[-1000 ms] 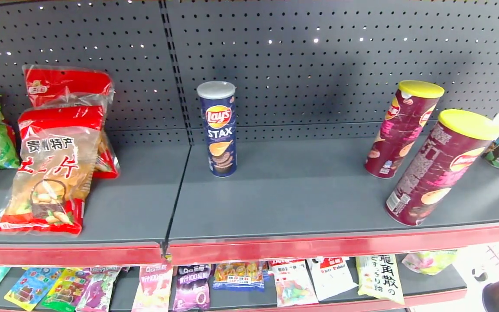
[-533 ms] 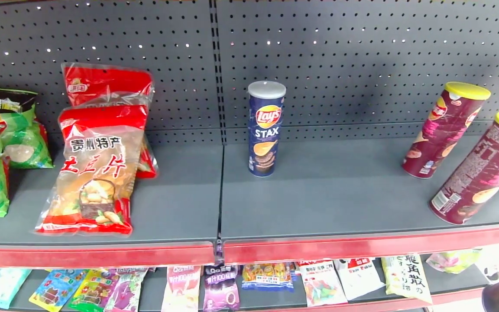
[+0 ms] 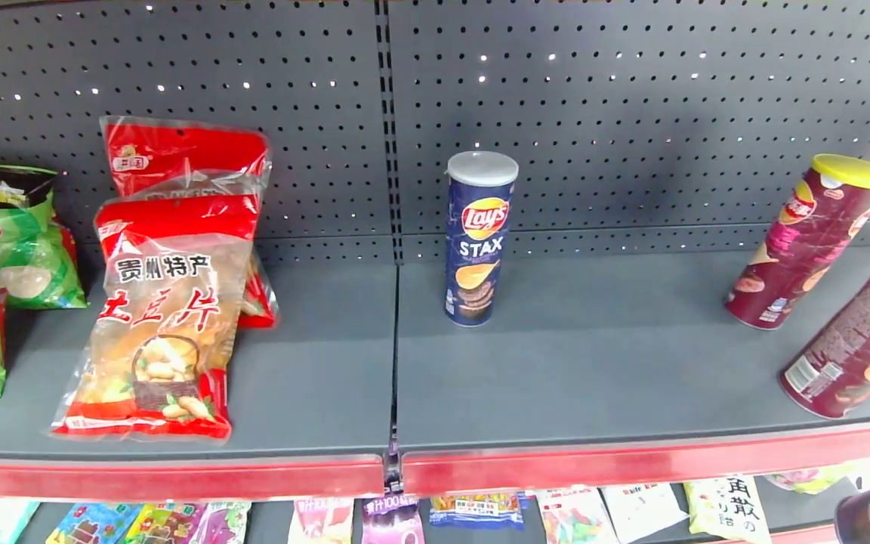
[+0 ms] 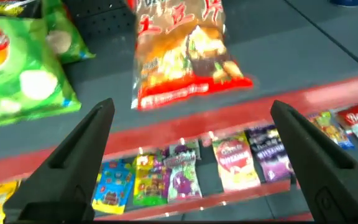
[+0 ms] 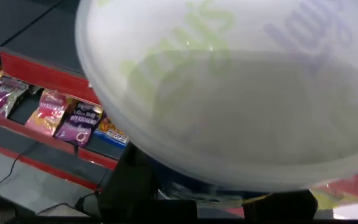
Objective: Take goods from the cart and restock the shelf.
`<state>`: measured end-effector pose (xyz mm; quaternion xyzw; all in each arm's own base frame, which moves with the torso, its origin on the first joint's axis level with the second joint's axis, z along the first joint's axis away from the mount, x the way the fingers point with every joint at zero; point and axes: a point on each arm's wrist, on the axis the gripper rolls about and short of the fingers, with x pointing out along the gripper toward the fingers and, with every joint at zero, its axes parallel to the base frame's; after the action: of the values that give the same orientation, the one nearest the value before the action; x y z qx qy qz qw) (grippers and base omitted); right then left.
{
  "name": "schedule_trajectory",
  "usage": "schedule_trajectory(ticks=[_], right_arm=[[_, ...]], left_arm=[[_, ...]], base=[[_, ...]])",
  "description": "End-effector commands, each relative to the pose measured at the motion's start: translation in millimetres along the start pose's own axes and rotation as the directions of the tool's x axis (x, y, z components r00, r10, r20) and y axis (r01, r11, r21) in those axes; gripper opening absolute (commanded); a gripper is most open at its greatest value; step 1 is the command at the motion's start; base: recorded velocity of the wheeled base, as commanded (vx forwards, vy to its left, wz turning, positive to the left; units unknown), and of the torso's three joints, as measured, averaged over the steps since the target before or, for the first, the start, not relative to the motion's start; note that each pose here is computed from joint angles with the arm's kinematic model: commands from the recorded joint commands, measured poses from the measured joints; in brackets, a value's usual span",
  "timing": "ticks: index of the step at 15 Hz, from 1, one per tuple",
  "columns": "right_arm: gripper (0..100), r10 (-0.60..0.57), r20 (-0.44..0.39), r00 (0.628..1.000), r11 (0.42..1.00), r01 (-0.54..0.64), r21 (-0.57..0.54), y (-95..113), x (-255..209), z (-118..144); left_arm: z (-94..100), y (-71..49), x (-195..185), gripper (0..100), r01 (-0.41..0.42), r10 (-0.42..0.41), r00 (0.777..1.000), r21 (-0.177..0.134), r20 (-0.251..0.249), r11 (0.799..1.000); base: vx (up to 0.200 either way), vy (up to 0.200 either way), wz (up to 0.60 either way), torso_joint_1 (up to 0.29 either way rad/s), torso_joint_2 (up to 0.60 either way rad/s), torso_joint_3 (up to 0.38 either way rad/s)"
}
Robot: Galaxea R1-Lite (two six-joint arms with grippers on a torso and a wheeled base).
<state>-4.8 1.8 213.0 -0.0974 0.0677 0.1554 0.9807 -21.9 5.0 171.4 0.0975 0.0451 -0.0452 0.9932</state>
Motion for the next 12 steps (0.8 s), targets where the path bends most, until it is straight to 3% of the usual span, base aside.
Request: schedule_trajectory(ticks=[1,4,6,8,9,10,12], right_arm=[[0,0.117,0.022,0.993,0.992,-0.115,-0.045,-0.4,-0.4,1.6],[0,0.190,0.027,0.981,0.980,-0.188,-0.070,-0.9,1.4,3.9],[0,0.222,0.027,0.975,0.972,-0.219,-0.082,-0.6,2.6,4.3],[0,0.243,0.027,0.970,0.967,-0.240,-0.086,-0.4,2.9,4.7],[0,0.256,0.017,0.966,0.963,-0.254,-0.085,0.0,5.8,5.4],[0,0.260,0.011,0.965,0.963,-0.258,-0.082,0.0,7.6,6.9],[0,0.261,-0.004,0.965,0.962,-0.261,-0.076,0.4,10.4,6.1]], left_arm=[[-0.3,-0.1,-0.1,100,0.001,-0.001,1.000,0.001,-0.001,1.000],[-0.6,-0.3,0.4,100,0.030,-0.030,1.000,0.030,0.002,0.999],[3.3,0.1,3.7,100,0.107,-0.108,0.994,0.079,0.002,0.991],[21.5,0.0,16.2,100,0.258,-0.259,0.966,0.088,-0.007,0.962],[39.6,-1.7,33.6,100,0.341,-0.338,0.940,0.082,-0.050,0.936],[55.6,-3.7,52.4,100,0.376,-0.371,0.926,0.074,-0.075,0.924],[96.6,-13.2,117.1,100,0.454,-0.454,0.891,0.074,-0.023,0.888]], base=[[0.000,0.000,0.00,0.000,0.00,0.000],[0.000,0.000,0.00,0.000,0.00,0.000],[0.000,0.000,0.00,0.000,0.00,0.000],[0.000,0.000,0.00,0.000,0.00,0.000],[0.000,0.000,0.00,0.000,0.00,0.000],[0.000,0.000,0.00,0.000,0.00,0.000],[0.000,0.000,0.00,0.000,0.00,0.000]])
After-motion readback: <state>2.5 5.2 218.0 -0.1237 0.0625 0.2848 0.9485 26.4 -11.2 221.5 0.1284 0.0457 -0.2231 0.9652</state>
